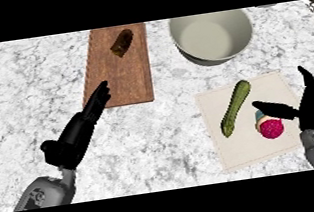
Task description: Pick the squash from the placemat and place it in the bowl
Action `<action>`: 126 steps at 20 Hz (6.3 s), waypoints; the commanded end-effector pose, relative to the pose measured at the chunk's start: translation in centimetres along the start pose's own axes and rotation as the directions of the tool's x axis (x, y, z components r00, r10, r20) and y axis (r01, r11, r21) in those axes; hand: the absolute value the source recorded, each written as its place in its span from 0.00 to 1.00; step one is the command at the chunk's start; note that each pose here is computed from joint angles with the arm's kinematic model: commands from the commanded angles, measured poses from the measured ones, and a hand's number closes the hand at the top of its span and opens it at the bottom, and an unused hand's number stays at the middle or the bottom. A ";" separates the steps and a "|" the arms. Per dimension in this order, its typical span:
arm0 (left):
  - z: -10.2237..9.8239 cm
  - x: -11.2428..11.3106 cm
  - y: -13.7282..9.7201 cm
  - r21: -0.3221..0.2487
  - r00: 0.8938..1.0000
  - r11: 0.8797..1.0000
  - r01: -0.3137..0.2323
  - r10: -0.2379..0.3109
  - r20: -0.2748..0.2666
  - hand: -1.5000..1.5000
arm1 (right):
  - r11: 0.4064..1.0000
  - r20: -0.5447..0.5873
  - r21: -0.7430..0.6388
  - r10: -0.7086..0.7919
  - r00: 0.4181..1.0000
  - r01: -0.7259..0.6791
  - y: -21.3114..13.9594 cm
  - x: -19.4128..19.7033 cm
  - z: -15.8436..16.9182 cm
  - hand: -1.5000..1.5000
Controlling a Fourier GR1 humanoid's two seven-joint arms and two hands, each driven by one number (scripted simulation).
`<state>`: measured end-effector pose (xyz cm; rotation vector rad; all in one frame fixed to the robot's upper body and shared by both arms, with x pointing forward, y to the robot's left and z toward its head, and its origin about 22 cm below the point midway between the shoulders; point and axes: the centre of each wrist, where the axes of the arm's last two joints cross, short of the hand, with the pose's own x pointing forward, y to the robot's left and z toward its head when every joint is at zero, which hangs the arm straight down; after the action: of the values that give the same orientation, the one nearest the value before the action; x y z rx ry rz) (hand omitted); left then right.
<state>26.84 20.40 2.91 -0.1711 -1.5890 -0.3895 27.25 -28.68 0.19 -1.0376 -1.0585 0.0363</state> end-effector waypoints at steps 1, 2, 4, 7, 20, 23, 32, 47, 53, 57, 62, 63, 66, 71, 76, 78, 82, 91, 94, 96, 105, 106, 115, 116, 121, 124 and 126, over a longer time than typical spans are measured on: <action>0.1 0.1 -0.5 -0.012 1.000 1.000 0.008 -0.008 0.003 0.50 | 0.951 -0.138 0.187 0.276 0.951 -0.248 -0.5 1.0 -0.8 0.00; -0.5 0.7 -0.8 -0.021 1.000 1.000 0.001 -0.001 -0.006 0.50 | 0.934 -0.148 0.254 0.295 0.944 -0.252 -0.5 2.7 -0.4 0.00; -0.4 0.2 -0.4 -0.017 1.000 1.000 0.009 -0.009 -0.004 0.50 | 0.889 -0.177 0.382 0.340 0.923 -0.254 0.0 5.5 0.5 0.00; -1.0 0.6 0.6 0.000 1.000 1.000 0.024 -0.024 0.010 0.50 | 0.832 -0.202 0.493 0.392 0.897 -0.253 -1.1 10.2 1.0 0.00; -0.1 0.7 0.4 0.015 1.000 1.000 -0.012 0.012 -0.020 0.50 | 0.742 -0.273 0.631 0.487 0.830 -0.227 0.2 15.8 1.2 0.00; -0.7 -0.5 -1.0 0.005 1.000 1.000 -0.011 0.011 -0.010 0.50 | 0.751 -0.272 0.619 0.479 0.835 -0.230 1.5 16.2 1.9 0.00; 0.7 -0.3 0.1 0.016 1.000 1.000 -0.005 0.005 -0.010 0.50 | 0.781 -0.238 0.525 0.515 0.823 -0.337 3.2 16.5 2.5 0.00; -0.5 1.1 1.1 0.026 1.000 1.000 -0.005 0.005 -0.002 0.50 | 0.785 -0.305 0.479 0.569 0.764 -0.393 4.5 13.0 1.2 0.00; 1.0 0.0 0.1 0.011 1.000 1.000 -0.010 0.010 0.006 0.50 | 0.783 -0.314 0.499 0.563 0.764 -0.372 6.4 12.2 3.3 0.00; 0.6 0.2 -0.7 0.012 1.000 1.000 0.005 -0.005 -0.008 0.50 | 0.802 -0.316 0.474 0.540 0.780 -0.363 6.3 8.3 2.3 0.00; 0.4 0.4 0.0 0.002 1.000 1.000 -0.017 0.017 -0.014 0.50 | 0.815 -0.229 0.439 0.508 0.830 -0.378 7.1 9.9 3.9 1.00; 0.9 -0.2 -1.5 0.005 1.000 1.000 -0.026 0.026 0.001 0.50 | 0.824 -0.210 0.419 0.497 0.842 -0.382 7.2 9.0 3.1 1.00; 1.7 -0.7 -1.2 0.005 1.000 1.000 -0.015 0.015 0.008 0.50 | 0.825 -0.213 0.379 0.518 0.828 -0.418 7.0 8.9 3.6 1.00; 0.2 -0.3 -1.2 0.004 1.000 1.000 -0.014 0.014 -0.012 0.50 | 0.833 -0.217 0.353 0.516 0.829 -0.426 6.1 11.0 2.8 1.00; -0.7 1.2 -1.7 -0.052 1.000 0.999 0.007 -0.006 0.021 0.50 | 0.695 0.353 0.359 0.516 0.780 -0.623 10.7 17.8 9.4 1.00; -0.6 1.0 -1.9 -0.103 0.999 0.995 0.005 -0.001 0.039 0.50 | 0.640 0.562 0.328 0.459 0.688 -0.695 10.9 20.6 11.8 1.00; -1.2 1.1 -1.5 -0.064 1.000 0.998 0.006 -0.005 0.021 0.50 | 0.611 0.627 0.221 0.508 0.591 -0.760 12.5 25.2 13.0 1.00; -1.0 0.3 -1.5 -0.033 1.000 0.999 -0.009 0.009 -0.003 0.50 | 0.876 0.614 -0.046 0.404 0.678 -0.480 9.8 32.5 14.8 1.00; -0.9 -0.2 -1.2 -0.020 1.000 1.000 -0.004 0.004 -0.001 0.50 | 0.945 0.629 -0.037 0.274 0.727 -0.324 8.6 33.9 15.1 1.00; -0.1 0.3 -1.3 -0.019 1.000 1.000 -0.012 0.012 0.006 0.50 | 0.973 0.612 -0.037 0.204 0.764 -0.230 7.6 35.1 14.8 1.00; 0.6 -0.3 1.4 -0.008 1.000 1.000 -0.009 0.009 0.002 0.50 | 0.952 0.513 -0.116 0.301 0.804 -0.282 7.9 33.5 7.7 1.00; -0.7 0.7 -0.2 -0.003 1.000 1.000 -0.012 0.012 0.002 0.50 | 0.937 0.503 -0.148 0.347 0.792 -0.317 6.8 34.0 6.5 1.00; -1.0 1.1 -0.9 -0.027 1.000 1.000 -0.013 0.014 0.004 0.50 | 0.882 0.451 -0.329 0.461 0.764 -0.338 4.9 30.7 -1.3 1.00; -1.1 0.5 -0.2 -0.017 1.000 1.000 0.005 -0.005 0.015 0.50 | 0.876 0.430 -0.304 0.477 0.767 -0.375 5.9 29.6 -1.6 1.00; -0.9 0.3 -1.4 -0.002 1.000 1.000 -0.014 0.014 0.011 0.50 | 0.888 0.317 0.046 0.422 0.850 -0.458 6.5 26.0 -3.9 1.00; -1.2 1.2 -0.7 -0.019 1.000 1.000 0.000 0.000 0.014 0.50 | 0.918 0.312 0.159 0.304 0.900 -0.365 5.7 25.0 -5.2 0.00; 0.4 1.0 -2.0 -0.036 1.000 0.999 -0.007 0.008 0.024 0.50 | 0.925 0.366 0.152 0.273 0.889 -0.347 5.9 24.6 -5.4 0.00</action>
<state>26.72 19.04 3.57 -0.1943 -1.6047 -0.4063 46.98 -16.05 13.87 -1.1217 -1.1171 0.6165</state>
